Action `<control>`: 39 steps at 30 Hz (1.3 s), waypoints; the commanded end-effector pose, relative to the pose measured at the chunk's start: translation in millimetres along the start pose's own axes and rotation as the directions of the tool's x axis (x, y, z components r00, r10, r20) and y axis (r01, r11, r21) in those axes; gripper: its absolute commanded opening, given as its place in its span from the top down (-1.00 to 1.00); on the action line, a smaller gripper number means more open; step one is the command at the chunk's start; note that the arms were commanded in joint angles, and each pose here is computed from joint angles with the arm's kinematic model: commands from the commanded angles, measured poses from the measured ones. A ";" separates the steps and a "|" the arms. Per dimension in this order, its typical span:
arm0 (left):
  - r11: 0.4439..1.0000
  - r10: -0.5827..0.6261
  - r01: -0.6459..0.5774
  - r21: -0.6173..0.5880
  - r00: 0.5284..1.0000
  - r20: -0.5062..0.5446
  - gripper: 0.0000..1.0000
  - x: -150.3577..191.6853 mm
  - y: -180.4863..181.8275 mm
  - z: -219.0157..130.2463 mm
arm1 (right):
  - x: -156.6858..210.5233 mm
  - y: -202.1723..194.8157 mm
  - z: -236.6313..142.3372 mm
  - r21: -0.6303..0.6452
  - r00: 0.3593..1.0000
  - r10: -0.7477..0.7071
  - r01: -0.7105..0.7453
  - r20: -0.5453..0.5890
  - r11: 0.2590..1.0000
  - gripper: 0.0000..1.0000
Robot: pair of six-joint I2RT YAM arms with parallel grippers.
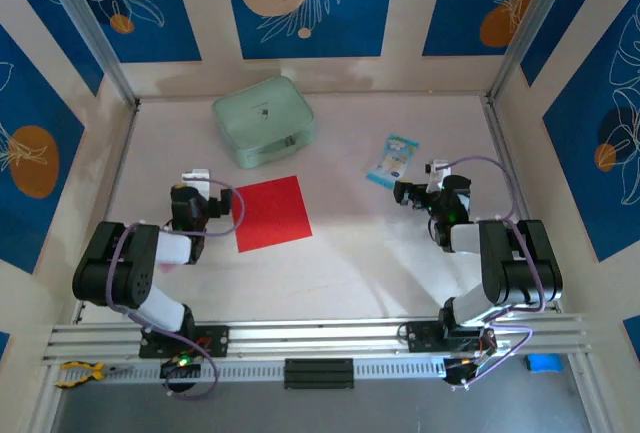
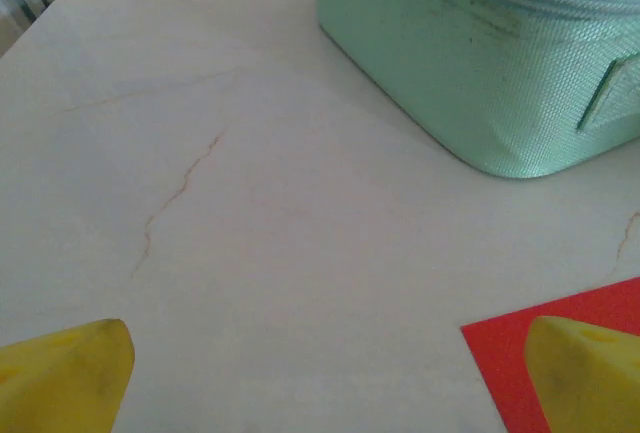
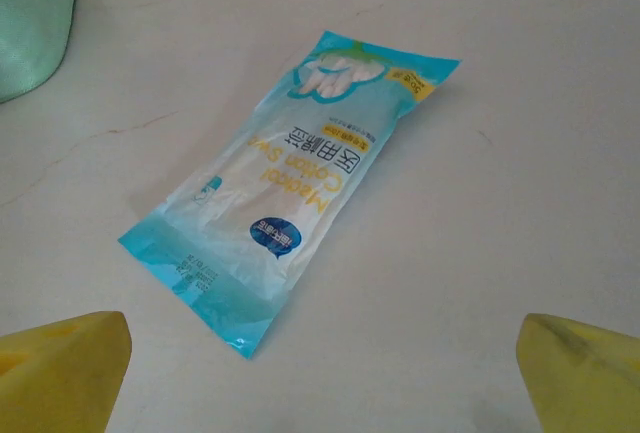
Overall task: Fold a paper plane with a square sheet of paper (pick it up from the middle)
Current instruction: Move the square sheet of paper to the center of the table.
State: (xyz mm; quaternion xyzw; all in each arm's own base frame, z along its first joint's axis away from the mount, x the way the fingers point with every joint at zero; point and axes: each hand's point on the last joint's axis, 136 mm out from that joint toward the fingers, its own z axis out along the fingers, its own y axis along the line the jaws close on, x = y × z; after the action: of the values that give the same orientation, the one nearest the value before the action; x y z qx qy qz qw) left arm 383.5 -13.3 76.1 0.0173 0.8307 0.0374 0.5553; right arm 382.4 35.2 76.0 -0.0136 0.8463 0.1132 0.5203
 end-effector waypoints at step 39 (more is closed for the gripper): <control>0.998 -0.034 0.036 -0.048 0.999 0.043 -1.00 -47.1 12.5 -24.0 | -30.3 14.6 -8.2 -0.004 0.989 -0.109 0.110 0.099 0.994 -0.98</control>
State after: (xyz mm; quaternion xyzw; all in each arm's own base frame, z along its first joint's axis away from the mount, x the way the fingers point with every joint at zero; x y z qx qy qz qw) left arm 379.6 -13.6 105.3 0.0220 0.8146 0.0370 0.5784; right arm 386.2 45.7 89.0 -0.0457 0.8309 0.1059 0.5443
